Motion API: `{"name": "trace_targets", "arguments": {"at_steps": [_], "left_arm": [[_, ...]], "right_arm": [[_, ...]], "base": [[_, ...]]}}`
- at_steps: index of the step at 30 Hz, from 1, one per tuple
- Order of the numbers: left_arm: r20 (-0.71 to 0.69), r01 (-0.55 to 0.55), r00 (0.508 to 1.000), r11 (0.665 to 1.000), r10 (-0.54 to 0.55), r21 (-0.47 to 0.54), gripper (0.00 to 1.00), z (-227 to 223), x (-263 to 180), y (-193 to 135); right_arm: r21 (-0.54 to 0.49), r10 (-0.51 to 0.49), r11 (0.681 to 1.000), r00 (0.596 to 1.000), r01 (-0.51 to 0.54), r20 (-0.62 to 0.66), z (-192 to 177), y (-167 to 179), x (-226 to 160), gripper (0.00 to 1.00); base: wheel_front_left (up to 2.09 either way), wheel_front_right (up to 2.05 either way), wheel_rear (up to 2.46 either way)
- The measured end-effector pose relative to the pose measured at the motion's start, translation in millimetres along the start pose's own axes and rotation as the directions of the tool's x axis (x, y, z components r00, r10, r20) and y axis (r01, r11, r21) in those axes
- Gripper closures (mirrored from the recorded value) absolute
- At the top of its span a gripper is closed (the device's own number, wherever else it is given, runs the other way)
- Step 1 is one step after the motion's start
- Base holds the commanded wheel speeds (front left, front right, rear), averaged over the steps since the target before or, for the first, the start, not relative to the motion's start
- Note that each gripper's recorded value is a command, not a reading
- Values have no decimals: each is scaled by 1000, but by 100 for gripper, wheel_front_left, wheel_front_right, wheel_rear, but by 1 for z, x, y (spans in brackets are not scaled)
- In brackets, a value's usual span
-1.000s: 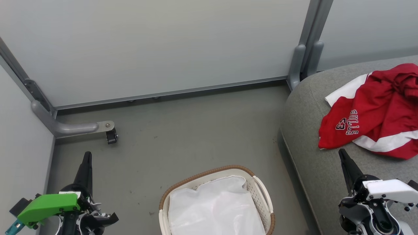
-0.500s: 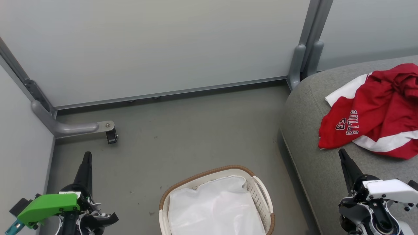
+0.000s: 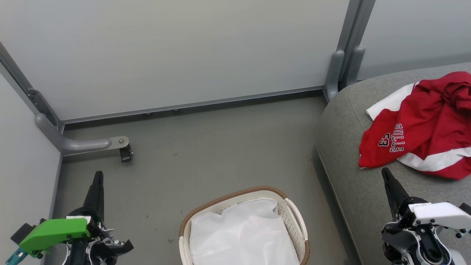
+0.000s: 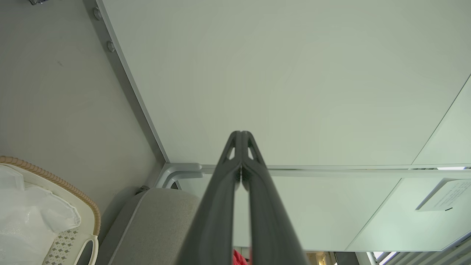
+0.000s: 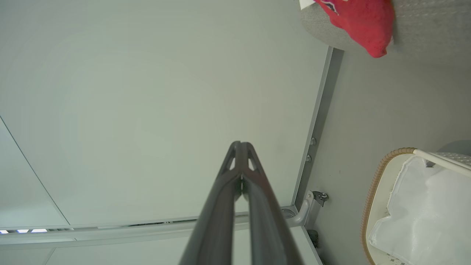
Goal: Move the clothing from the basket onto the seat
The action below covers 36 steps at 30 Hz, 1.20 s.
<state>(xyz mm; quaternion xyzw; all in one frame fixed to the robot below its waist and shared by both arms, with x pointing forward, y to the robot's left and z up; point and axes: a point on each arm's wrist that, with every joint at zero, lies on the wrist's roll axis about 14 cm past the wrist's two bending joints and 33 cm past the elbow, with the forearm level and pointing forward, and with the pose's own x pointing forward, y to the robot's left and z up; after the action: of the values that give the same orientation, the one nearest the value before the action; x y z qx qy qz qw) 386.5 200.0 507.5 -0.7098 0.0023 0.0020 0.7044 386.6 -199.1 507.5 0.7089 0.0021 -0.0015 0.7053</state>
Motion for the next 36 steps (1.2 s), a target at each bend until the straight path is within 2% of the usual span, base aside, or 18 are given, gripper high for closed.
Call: {"name": "trace_targets", "arguments": {"at_steps": [36], "left_arm": [[-2, 0, 1000, 1000, 0, 2, 100, 0, 0, 0]], "right_arm": [[0, 0, 1000, 1000, 0, 0, 0, 0, 0, 100]], "base": [[0, 0, 0]]}}
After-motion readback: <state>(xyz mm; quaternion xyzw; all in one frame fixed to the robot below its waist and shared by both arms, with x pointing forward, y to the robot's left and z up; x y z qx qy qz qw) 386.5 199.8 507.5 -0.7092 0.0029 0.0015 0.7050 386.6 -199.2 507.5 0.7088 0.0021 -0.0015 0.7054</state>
